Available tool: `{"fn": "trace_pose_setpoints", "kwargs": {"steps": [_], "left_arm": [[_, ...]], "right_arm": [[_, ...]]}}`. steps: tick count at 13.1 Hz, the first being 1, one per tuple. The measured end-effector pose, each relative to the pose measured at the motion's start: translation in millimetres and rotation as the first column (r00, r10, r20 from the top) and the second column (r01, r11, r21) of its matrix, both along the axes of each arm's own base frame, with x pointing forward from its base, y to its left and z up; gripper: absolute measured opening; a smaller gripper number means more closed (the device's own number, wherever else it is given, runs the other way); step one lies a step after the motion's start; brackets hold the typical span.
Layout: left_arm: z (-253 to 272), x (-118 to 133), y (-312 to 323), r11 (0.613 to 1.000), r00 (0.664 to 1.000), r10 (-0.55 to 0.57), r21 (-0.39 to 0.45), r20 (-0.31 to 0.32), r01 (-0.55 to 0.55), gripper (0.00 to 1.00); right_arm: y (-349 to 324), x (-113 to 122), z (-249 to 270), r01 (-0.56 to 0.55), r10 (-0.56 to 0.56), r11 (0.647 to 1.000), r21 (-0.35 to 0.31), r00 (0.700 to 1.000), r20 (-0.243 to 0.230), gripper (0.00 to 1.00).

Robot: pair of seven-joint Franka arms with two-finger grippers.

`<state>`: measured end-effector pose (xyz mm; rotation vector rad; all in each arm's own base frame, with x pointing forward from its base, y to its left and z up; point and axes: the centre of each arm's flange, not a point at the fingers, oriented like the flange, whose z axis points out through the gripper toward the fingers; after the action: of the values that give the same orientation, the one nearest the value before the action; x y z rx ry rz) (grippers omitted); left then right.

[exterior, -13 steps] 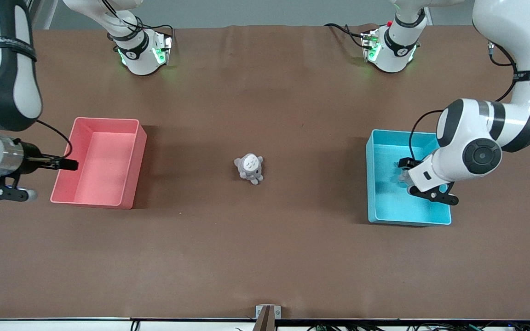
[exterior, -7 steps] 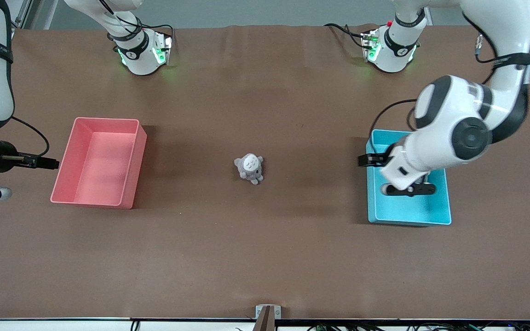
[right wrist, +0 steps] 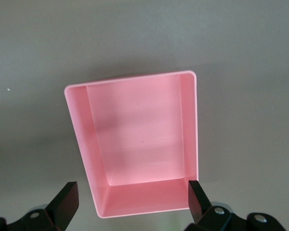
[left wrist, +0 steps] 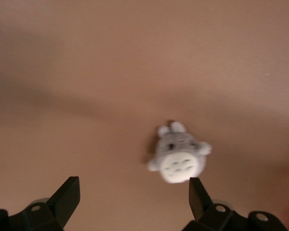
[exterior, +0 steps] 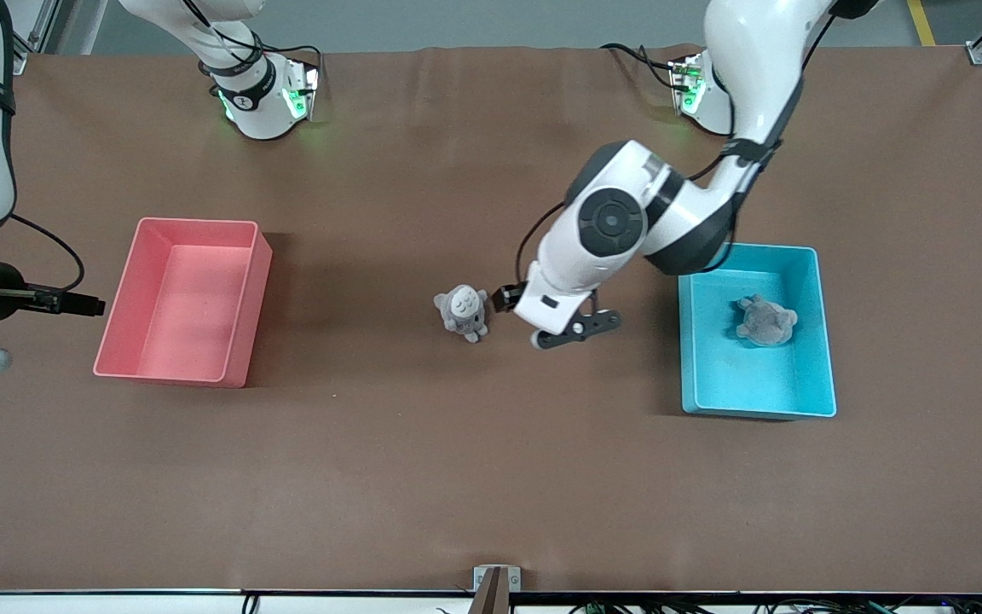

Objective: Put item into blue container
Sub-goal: 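Grasp the second plush with the left gripper while the right gripper withdraws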

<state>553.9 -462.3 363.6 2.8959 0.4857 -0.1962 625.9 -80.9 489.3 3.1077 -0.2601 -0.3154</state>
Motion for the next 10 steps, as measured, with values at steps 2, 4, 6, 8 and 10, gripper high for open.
{"fn": "trace_pose_setpoints", "kwargs": {"steps": [2, 4, 6, 8, 10], "left_arm": [[-13.0, -11.9, -32.3, 0.998, 0.999, 0.035, -0.050, 0.042, -0.032, 1.00], [-23.0, -25.7, -61.6, 0.994, 0.995, 0.054, -0.104, 0.086, -0.045, 1.00], [-38.4, -42.4, -86.5, 0.992, 0.992, 0.030, -0.123, 0.126, -0.015, 1.00], [-61.0, -56.9, -102.0, 0.996, 0.985, -0.033, -0.080, 0.172, 0.047, 1.00], [-87.0, -64.2, -106.7, 0.993, 0.970, -0.115, -0.003, 0.214, 0.119, 1.00]], "right_arm": [[1.2, -0.5, 4.8, -0.002, 0.002, 1.000, 0.002, 1.000, -0.007, 1.00], [2.1, -2.8, 1.1, -0.002, 0.002, 1.000, 0.006, 0.999, -0.034, 1.00], [2.9, -5.2, -1.5, -0.002, 0.002, 1.000, 0.010, 0.998, -0.059, 1.00], [8.7, -8.7, -2.2, -0.008, 0.010, 1.000, 0.020, 0.996, -0.091, 1.00], [13.1, -8.5, -1.1, -0.015, 0.017, 1.000, 0.022, 0.995, -0.094, 1.00]]}}
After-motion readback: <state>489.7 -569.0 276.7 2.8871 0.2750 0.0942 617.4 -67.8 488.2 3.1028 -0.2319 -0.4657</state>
